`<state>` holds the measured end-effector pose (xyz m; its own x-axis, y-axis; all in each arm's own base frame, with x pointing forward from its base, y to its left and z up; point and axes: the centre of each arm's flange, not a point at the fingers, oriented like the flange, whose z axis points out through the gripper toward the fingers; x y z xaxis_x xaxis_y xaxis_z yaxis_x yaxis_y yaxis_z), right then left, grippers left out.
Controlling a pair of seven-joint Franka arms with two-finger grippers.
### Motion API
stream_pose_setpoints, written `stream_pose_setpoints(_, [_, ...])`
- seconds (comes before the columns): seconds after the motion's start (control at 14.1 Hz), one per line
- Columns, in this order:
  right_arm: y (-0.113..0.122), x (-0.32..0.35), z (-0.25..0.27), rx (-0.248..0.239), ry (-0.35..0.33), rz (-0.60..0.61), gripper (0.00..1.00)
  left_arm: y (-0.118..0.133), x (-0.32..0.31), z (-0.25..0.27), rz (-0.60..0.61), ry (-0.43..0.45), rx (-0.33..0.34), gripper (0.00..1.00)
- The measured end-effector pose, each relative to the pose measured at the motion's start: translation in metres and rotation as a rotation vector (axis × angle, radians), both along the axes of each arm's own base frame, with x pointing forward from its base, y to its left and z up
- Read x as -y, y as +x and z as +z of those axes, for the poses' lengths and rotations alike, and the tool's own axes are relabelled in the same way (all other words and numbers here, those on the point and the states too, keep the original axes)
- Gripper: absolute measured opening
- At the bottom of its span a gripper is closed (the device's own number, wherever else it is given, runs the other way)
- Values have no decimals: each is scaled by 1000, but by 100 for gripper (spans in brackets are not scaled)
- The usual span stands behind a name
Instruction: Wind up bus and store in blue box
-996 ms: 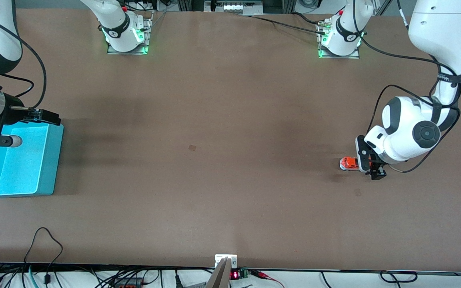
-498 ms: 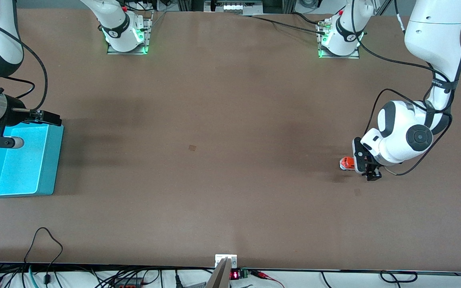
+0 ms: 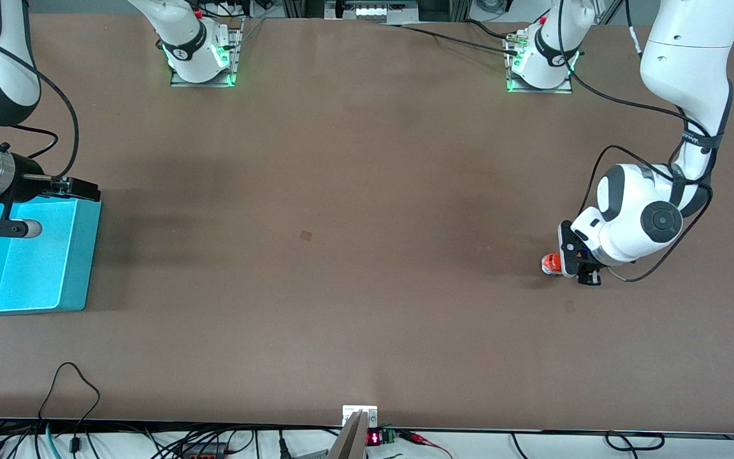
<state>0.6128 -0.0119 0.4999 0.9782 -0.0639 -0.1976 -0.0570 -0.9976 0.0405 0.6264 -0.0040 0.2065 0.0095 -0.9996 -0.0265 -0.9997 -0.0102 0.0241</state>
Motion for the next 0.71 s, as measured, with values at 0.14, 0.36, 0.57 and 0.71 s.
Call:
stream_pose_setpoints(0.14, [0, 0, 0, 0, 0, 0, 100, 0, 0, -1, 0, 0, 3, 50])
stream_pose_setpoints(0.36, [0, 1, -2, -3, 0, -1, 100, 0, 0, -1, 0, 0, 3, 50])
stream_pose_setpoints(0.57, [2, 1, -8, -13, 0, -1, 100, 0, -2, -1, 3, 0, 2, 50])
stream_pose_setpoints(0.71, [2, 1, -11, -18, 0, -2, 100, 0, -12, -1, 20, 1, 1, 50])
